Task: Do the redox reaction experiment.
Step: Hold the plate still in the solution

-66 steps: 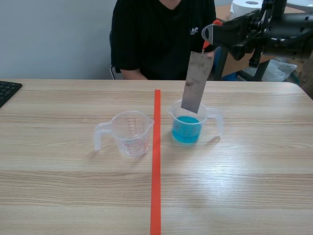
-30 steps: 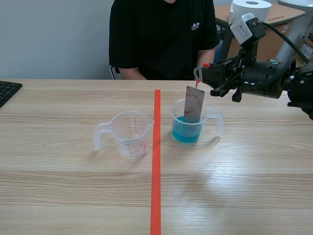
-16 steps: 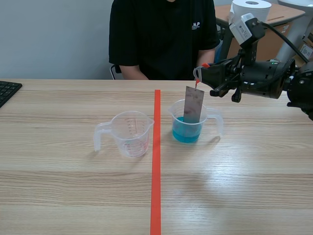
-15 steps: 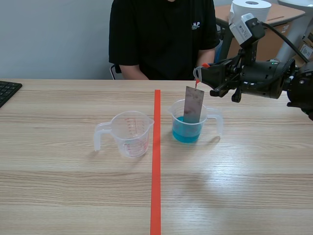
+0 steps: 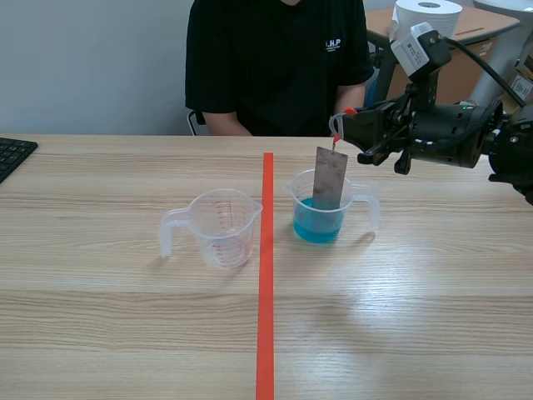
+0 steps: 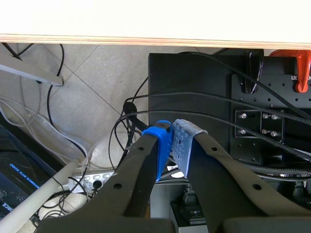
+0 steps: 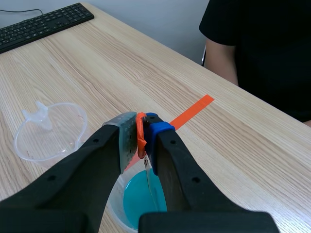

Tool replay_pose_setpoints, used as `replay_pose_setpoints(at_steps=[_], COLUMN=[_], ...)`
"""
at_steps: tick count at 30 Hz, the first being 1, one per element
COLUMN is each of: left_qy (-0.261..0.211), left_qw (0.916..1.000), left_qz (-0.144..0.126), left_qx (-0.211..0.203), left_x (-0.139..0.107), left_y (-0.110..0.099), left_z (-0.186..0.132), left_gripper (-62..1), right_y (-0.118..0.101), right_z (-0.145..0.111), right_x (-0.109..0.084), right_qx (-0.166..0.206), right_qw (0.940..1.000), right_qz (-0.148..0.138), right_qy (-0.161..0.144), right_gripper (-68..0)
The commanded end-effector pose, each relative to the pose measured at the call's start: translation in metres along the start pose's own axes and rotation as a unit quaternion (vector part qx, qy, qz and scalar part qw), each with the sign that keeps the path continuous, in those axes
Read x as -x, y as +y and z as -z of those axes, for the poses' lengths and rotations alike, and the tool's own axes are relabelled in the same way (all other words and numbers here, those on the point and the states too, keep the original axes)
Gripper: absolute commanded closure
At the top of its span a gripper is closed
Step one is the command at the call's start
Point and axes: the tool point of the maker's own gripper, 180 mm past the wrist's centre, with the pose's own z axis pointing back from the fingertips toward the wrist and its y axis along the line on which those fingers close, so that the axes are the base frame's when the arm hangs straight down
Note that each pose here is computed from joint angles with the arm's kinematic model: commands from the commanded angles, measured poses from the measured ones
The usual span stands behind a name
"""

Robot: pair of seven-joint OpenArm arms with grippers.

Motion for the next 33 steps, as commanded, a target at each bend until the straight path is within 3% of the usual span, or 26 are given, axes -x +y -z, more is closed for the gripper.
replay_pose_setpoints(at_steps=[1, 22, 33], left_qy=[-0.006, -0.006, -0.007], left_qw=[1.0, 1.0, 0.9998], left_qz=[0.002, 0.002, -0.002], left_qx=[0.002, 0.002, 0.017], left_x=[-0.003, -0.003, -0.003], left_y=[0.0, 0.0, -0.006], left_z=[-0.002, -0.002, -0.002], left_gripper=[-4.7, -4.7, -4.7], right_y=[-0.002, -0.002, 0.004], right_z=[0.001, 0.001, -0.002], right_x=[-0.008, -0.009, -0.032], right_qx=[-0.004, -0.004, -0.015], right_qw=[0.9999, 0.9999, 0.9988], right_qz=[-0.01, -0.011, -0.043], right_qy=[-0.003, -0.004, -0.018], right_gripper=[-1.3, -1.3, -1.3])
